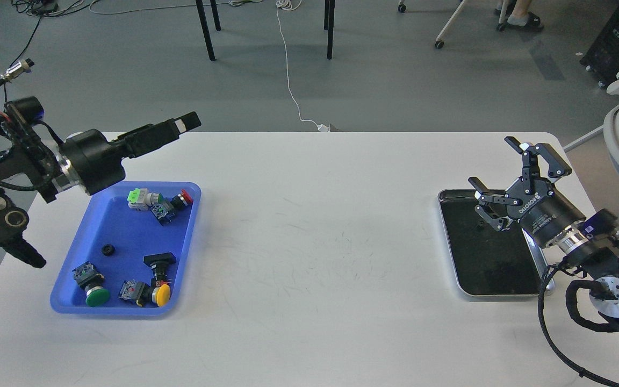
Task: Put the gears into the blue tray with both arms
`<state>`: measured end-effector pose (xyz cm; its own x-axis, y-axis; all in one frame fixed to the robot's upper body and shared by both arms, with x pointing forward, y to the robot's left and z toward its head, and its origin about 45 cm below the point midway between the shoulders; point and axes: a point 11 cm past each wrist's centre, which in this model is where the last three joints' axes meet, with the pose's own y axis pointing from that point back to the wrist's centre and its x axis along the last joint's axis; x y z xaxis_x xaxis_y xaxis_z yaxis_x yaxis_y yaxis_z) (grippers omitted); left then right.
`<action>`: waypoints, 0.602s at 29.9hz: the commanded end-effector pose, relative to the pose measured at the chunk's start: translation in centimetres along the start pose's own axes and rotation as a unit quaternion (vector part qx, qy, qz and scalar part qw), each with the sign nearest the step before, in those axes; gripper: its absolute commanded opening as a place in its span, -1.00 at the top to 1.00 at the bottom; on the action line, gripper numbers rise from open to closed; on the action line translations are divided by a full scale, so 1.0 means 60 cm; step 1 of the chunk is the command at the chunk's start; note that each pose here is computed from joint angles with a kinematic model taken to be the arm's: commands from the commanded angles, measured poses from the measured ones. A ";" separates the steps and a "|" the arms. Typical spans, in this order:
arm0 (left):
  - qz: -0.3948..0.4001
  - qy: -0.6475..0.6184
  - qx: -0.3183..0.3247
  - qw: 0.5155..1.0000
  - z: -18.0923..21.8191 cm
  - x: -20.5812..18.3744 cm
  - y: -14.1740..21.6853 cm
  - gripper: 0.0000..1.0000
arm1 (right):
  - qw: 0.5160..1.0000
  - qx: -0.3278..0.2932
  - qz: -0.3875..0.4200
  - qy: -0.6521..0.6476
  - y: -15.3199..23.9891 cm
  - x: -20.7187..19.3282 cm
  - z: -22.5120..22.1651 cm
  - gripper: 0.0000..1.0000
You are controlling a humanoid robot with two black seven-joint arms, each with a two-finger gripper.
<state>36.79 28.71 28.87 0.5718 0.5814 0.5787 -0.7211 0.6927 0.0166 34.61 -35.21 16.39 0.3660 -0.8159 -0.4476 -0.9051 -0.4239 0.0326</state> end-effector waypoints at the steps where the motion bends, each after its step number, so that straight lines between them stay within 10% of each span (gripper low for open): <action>1: 0.052 0.104 -0.040 0.992 0.004 -0.022 -0.015 -0.96 | 1.000 -0.003 0.000 0.002 0.001 0.000 0.002 -0.97; 18: 0.212 0.417 0.003 0.884 -0.131 -0.113 0.041 -0.96 | 0.989 -0.055 -0.073 0.115 0.006 -0.031 -0.011 -0.97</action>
<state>34.58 29.35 20.17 0.3480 0.9119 -0.2174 -0.9370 0.3308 -0.1126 33.86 -34.40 16.99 0.4795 -0.8169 -0.3206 -0.8483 -0.5250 0.0693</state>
